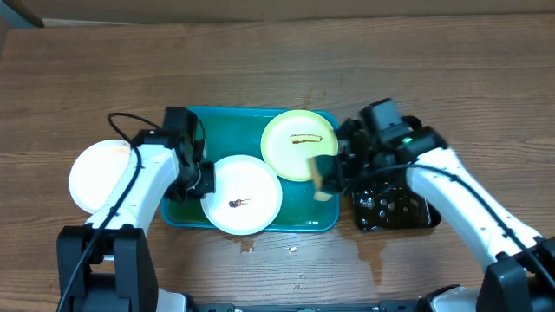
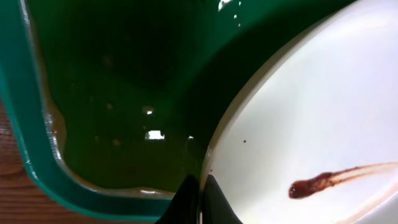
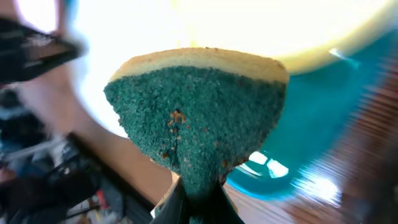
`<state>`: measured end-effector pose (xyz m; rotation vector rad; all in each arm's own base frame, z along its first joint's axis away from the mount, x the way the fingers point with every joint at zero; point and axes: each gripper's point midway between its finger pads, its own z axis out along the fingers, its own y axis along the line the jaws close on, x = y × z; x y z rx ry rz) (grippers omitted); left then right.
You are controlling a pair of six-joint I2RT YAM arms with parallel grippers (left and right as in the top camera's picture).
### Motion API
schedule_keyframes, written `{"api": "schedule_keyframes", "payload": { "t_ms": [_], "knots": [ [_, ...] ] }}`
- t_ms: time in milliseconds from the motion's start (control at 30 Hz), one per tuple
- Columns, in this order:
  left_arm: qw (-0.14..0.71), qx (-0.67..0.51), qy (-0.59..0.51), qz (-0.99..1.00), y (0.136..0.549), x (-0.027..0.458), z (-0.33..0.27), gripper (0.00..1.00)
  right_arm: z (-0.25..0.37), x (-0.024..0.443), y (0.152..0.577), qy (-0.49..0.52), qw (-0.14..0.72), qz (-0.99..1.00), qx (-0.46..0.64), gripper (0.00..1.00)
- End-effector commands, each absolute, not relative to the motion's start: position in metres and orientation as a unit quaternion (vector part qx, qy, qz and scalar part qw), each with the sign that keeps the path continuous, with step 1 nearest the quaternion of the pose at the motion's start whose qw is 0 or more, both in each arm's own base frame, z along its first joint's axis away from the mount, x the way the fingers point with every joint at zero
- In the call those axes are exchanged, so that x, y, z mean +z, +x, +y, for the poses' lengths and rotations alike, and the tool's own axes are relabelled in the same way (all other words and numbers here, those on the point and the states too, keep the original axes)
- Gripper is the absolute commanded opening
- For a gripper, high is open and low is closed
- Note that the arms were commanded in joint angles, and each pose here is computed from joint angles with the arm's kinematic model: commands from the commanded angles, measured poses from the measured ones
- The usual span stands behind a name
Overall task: Clean dirty plates on tray and stack at the side
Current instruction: 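Scrub the second white plate with the sponge in right gripper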
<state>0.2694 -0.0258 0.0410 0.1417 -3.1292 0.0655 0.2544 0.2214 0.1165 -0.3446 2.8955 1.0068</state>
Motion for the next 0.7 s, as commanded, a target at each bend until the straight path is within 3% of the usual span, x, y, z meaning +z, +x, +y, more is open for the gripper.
{"api": "schedule_keyframes", "payload": {
  "t_ms": [0, 300, 667],
  "knots": [
    [0.007, 0.016, 0.064, -0.998, 0.263, 0.031, -0.034, 0.04, 0.259, 0.131, 0.237, -0.146, 0.016, 0.914, 0.377, 0.04],
    [0.025, 0.012, 0.070, -0.997, 0.245, 0.013, -0.038, 0.04, 0.322, 0.125, 0.223, -0.175, 0.037, 0.906, 0.383, 0.04],
    [0.029, 0.017, 0.077, -0.996, 0.242, 0.011, -0.040, 0.04, 0.375, 0.071, 0.217, -0.140, 0.006, 0.914, 0.381, 0.04]
  ]
}}
